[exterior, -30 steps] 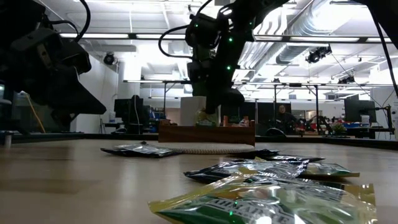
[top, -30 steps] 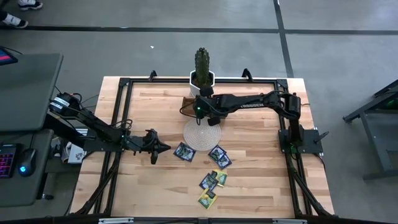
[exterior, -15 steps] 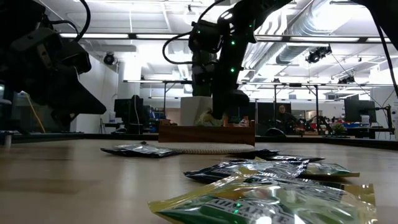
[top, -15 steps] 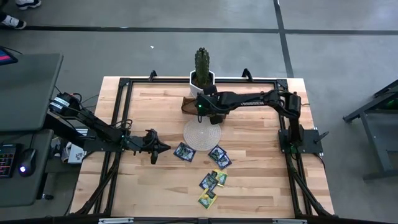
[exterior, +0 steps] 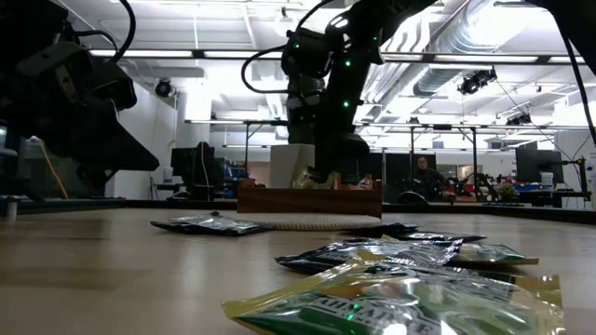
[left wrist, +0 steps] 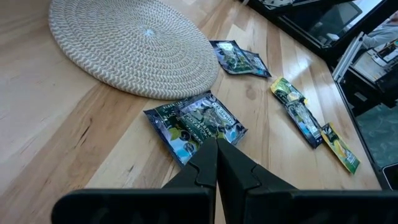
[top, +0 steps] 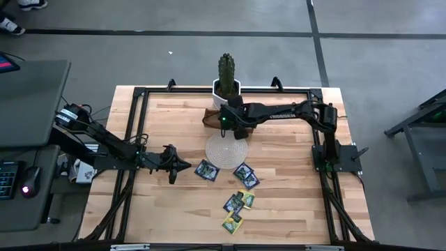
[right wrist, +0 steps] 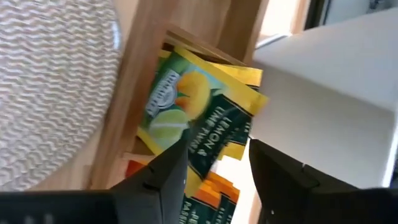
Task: Pick & Place Tea
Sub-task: Put the yellow tea bag into the middle section of the wooden organizer, then put the yellow tea bag into the middle compartment of the wooden organizer
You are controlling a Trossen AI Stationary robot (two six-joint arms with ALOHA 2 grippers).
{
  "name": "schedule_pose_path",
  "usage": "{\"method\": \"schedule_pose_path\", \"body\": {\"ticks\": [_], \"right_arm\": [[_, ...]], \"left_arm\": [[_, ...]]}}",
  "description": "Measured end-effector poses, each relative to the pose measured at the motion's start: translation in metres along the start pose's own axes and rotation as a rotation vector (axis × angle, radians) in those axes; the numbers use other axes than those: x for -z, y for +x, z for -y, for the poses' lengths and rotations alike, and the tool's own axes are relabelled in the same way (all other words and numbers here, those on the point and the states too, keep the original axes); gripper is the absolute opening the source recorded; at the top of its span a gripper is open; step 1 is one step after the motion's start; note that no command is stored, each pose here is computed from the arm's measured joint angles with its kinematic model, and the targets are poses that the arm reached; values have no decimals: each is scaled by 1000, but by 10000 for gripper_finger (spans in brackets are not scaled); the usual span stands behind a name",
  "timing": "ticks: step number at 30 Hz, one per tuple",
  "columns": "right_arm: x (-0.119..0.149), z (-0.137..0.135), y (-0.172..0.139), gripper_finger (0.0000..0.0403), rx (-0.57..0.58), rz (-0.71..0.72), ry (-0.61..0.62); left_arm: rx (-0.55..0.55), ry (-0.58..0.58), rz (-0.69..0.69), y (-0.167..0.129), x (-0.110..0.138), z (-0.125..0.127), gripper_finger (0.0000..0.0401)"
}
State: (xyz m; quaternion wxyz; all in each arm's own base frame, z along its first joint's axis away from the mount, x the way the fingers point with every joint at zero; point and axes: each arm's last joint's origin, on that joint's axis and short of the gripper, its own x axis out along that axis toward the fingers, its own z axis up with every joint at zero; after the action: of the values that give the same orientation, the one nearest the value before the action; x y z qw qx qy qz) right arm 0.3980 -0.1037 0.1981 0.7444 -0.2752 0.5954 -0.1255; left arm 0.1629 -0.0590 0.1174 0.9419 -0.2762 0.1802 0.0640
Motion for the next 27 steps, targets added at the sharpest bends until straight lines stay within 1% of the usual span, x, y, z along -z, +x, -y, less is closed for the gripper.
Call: {"method": "schedule_pose_path", "body": {"ticks": [2,5,8,16,20,27], "right_arm": [[0,0,0,174,18,-7,5],[-1,1,-2,180,30,-3,43],[-3,4,-5,181,41,1,82],[-15,19,-22,181,65,62,220],[-22,17,-31,181,4,101,298],[-38,-5,-52,181,-218,180,429]], "left_arm": [[0,0,0,0,0,0,0],[0,0,0,0,0,0,0],[0,0,0,0,0,0,0],[0,0,0,0,0,0,0],[3,0,-3,0,0,0,0],[34,14,-45,0,2,0,0]]}}
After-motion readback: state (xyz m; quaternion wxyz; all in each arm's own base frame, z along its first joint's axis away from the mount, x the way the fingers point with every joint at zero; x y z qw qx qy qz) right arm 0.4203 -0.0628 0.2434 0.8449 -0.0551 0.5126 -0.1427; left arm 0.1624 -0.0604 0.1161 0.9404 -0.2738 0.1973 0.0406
